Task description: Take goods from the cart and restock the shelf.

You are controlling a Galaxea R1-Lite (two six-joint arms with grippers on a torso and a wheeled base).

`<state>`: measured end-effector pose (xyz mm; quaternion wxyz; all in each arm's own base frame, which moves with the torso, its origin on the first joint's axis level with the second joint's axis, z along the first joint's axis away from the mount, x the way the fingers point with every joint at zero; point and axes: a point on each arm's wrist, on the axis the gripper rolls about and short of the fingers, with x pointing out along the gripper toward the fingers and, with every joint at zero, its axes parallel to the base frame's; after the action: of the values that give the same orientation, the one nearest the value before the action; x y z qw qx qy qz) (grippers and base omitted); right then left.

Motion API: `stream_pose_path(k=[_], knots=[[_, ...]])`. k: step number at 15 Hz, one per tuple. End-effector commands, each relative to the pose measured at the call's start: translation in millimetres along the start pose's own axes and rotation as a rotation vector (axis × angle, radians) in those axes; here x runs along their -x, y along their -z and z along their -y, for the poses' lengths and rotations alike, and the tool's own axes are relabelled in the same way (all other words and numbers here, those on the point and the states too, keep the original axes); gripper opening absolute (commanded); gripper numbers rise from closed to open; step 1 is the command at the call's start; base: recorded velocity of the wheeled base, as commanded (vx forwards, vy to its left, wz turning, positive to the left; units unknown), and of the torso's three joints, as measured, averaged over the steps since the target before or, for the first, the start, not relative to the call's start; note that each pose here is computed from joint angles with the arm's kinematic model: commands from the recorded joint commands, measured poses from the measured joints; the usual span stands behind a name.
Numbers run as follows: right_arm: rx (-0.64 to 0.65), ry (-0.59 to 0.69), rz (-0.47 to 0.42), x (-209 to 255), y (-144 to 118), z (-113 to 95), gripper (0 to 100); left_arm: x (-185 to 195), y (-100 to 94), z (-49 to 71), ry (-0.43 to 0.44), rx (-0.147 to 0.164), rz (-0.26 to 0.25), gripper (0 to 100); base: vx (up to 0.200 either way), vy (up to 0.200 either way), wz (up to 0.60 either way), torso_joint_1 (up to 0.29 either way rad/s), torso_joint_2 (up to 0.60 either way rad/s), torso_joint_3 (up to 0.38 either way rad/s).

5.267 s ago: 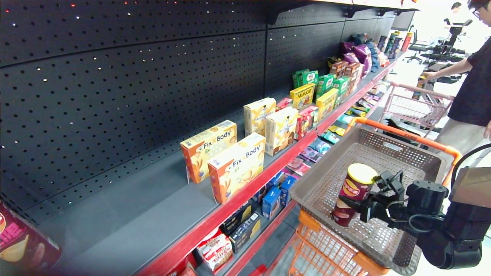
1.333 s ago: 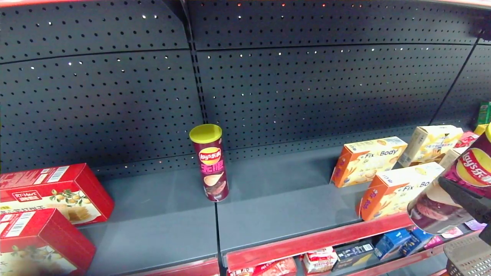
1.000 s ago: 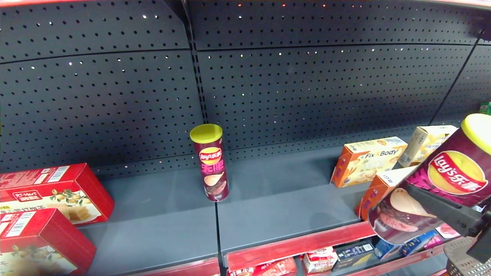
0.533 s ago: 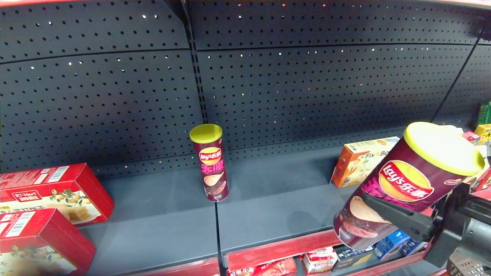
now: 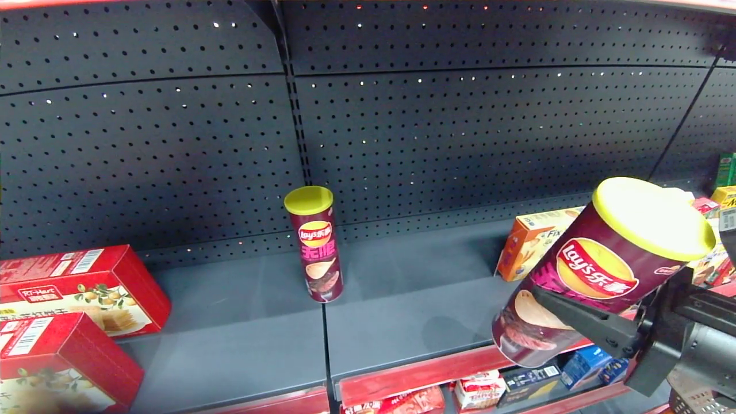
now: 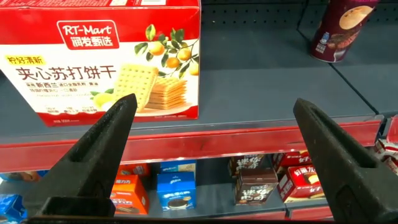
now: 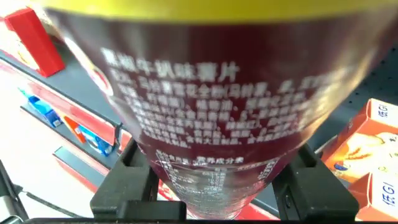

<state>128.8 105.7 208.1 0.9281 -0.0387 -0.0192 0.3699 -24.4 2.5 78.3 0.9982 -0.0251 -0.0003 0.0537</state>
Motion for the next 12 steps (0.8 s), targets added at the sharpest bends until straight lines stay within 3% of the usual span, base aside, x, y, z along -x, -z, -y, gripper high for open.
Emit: stream_pose_path(k=[1,4,7,8,12], knots=[[-0.004,0.002,0.007,-2.0,-2.4,0.1,0,-0.1,0.0,0.0,0.0,0.0,-0.001,100,0.0,0.0,0.0,0.0,0.0,0.0],[-0.008,0.045,0.031,2.1,-10.7,1.2,0,-0.1,-0.2,0.0,0.0,0.0,0.001,100,0.0,0.0,0.0,0.0,0.0,0.0],[-0.009,0.059,0.016,4.5,-7.8,2.0,0,-0.8,2.8,1.4,0.064,-0.05,-0.012,100,0.0,0.0,0.0,0.0,0.0,0.0],[-0.009,0.064,0.015,4.9,-7.6,2.4,0,-0.7,2.9,2.7,0.124,-0.081,-0.011,100,0.0,0.0,0.0,0.0,0.0,0.0],[-0.008,0.061,-0.052,7.8,9.1,1.2,0,-0.6,2.5,3.0,0.138,-0.103,-0.008,100,0.0,0.0,0.0,0.0,0.0,0.0]])
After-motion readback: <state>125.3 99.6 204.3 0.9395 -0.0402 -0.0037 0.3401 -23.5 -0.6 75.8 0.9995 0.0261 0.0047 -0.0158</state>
